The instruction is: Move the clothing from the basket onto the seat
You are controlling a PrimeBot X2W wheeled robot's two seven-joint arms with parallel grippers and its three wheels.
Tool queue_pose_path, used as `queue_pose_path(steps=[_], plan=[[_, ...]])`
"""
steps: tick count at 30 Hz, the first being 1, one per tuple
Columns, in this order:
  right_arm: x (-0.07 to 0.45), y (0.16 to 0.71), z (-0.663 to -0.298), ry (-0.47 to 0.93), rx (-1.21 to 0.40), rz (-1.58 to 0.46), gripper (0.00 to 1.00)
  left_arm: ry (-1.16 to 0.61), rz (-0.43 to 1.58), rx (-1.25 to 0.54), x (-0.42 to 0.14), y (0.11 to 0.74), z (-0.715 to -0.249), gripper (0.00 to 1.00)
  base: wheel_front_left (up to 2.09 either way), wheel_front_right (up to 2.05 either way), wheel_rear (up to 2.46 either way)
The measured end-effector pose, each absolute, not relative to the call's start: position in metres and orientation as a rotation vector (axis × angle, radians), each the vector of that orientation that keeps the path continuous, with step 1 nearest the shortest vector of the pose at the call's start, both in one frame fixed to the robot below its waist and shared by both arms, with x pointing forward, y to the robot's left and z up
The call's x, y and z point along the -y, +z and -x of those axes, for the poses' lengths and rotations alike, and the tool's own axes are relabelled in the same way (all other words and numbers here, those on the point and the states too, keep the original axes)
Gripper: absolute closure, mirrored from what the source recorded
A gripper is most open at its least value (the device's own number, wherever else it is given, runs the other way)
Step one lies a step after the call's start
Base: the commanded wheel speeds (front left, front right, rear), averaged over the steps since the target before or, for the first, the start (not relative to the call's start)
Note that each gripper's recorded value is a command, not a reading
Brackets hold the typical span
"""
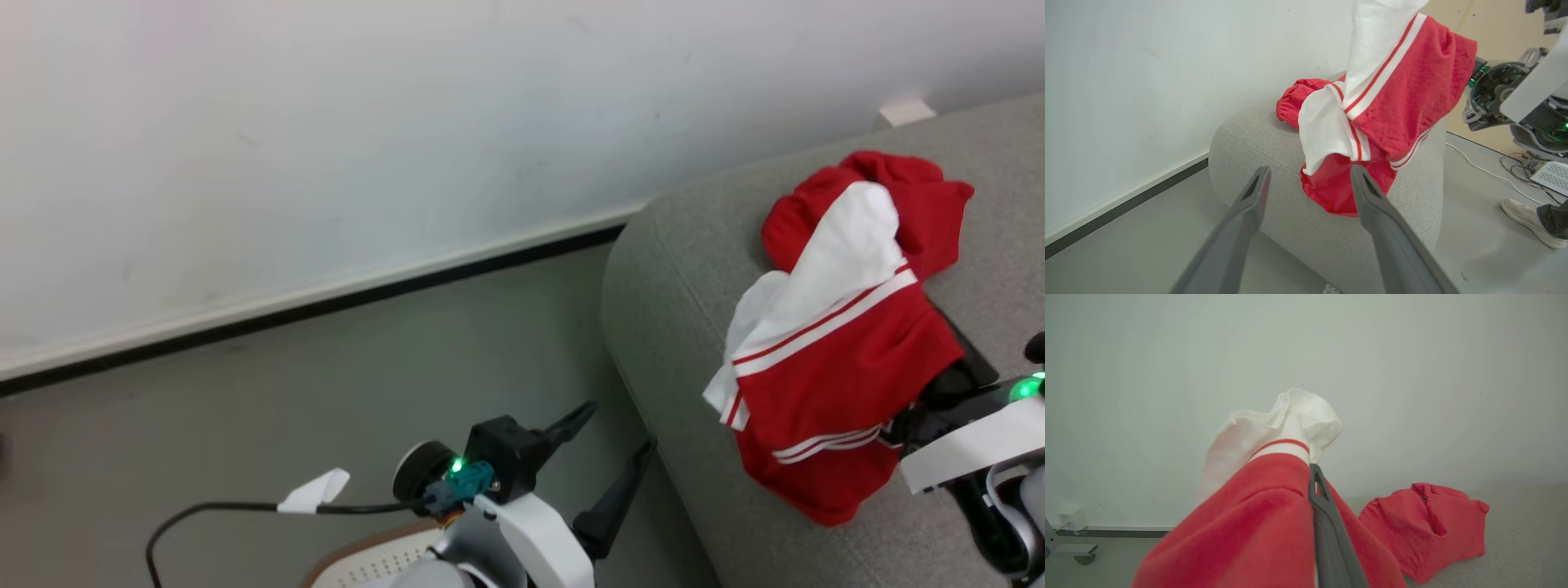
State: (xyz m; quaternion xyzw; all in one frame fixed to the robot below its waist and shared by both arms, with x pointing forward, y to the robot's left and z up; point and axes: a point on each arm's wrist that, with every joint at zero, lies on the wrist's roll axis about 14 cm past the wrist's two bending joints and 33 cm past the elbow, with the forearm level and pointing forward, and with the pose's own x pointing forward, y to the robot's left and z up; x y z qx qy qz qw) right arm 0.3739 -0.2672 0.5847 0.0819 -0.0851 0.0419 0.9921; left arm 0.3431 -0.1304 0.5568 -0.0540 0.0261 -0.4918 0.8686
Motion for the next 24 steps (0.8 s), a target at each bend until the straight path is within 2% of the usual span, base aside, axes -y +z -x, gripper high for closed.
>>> queue_pose_path(steps=[6,16,20,24], plan=[[0.302,0.588,-0.396,-0.054,0.221,-0.167,1.00,-1.087,0.114,-0.055,0.142,0.551,-0.363,0.00,0.00,0.00,0.00],[0.398,0.660,-0.478,-0.376,0.464,-0.034,1.00,-1.126,0.090,-0.095,0.137,0.505,-0.425,0.00,0.00,0.00,0.00],[0.436,0.650,-0.510,-0.504,0.404,0.004,1.00,-1.120,0.119,-0.126,0.133,0.482,-0.444,0.00,0.00,0.00,0.00],[0.469,0.596,-0.521,-0.634,0.235,0.073,1.00,-1.103,0.152,-0.169,0.128,0.459,-0.452,0.00,0.00,0.00,0.00]])
